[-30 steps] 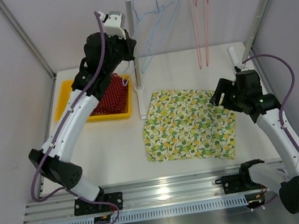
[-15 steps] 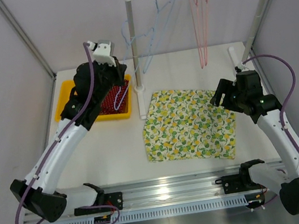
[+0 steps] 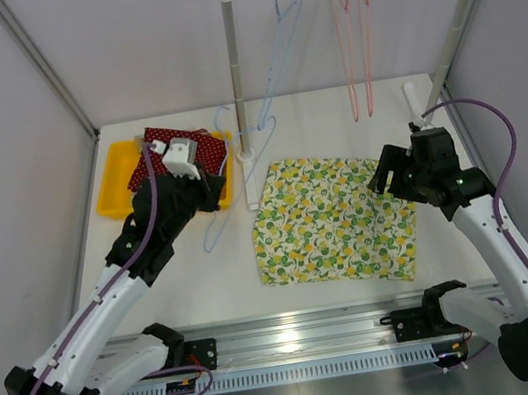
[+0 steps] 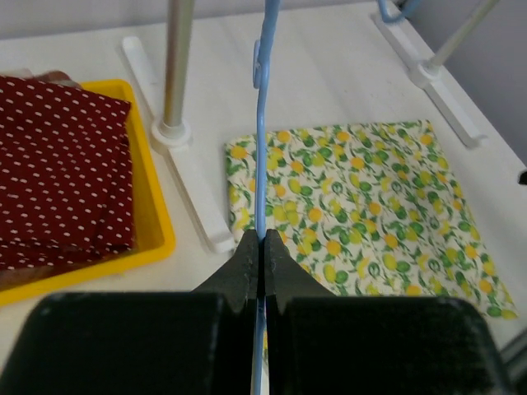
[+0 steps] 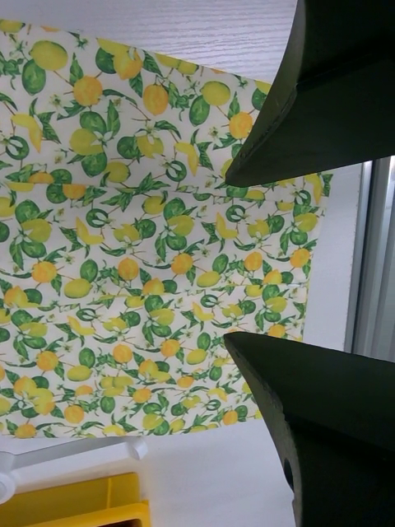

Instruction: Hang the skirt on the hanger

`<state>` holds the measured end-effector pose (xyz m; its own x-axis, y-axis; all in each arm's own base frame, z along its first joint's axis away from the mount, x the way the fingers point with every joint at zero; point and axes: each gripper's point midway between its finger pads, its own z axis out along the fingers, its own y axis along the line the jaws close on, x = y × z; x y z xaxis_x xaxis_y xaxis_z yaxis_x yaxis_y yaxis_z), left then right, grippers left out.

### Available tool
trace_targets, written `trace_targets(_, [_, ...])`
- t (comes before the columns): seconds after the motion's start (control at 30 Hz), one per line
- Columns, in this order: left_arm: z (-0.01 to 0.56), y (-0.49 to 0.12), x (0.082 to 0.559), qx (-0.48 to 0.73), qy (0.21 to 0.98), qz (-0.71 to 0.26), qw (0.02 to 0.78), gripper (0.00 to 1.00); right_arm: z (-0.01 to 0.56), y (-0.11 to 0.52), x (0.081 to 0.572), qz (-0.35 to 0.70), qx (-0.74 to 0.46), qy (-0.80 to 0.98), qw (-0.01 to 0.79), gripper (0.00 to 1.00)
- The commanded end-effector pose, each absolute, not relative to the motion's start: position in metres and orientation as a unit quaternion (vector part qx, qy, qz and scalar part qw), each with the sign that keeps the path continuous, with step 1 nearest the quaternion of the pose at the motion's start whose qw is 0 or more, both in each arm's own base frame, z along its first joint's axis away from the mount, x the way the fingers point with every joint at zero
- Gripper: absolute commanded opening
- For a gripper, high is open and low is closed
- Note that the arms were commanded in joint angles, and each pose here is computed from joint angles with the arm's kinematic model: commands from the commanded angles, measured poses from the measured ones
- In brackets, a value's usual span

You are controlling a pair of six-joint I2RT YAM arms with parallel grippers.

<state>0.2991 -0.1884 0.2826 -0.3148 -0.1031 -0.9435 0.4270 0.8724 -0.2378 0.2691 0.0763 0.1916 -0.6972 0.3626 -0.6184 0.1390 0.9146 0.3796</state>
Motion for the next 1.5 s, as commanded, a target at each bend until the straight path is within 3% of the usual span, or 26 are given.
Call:
trace_targets(0.0, [0.294,-0.211,0.271,0.130,0.747,-0.309,0.574,0.00,0.211,0.081,0.267,0.156,0.126,0.899,0.390,0.78])
trace_targets(0.27, [0.235,-0.263,0.208,0.211,0.746,-0.402,0.487,0.00,0.231,0.111,0.247,0.158,0.071,0.900,0.399,0.78])
trace_targets(0.57, [0.214,-0.324,0.154,0.285,0.694,-0.511,0.420,0.00,0.236,0.121,0.222,0.151,0.050,0.905,0.396,0.77])
trace_targets(0.97, [0.170,-0.374,0.133,0.365,0.663,-0.577,0.307,0.00,0.216,0.150,0.184,0.187,0.020,0.908,0.374,0.69])
trace_targets(1.27, [0.152,-0.387,0.128,0.376,0.654,-0.600,0.266,0.00,0.195,0.146,0.170,0.173,0.021,0.918,0.355,0.69])
trace_targets(1.47, [0.138,-0.389,0.134,0.383,0.663,-0.591,0.255,0.00,0.170,0.157,0.160,0.190,0.012,0.924,0.330,0.64])
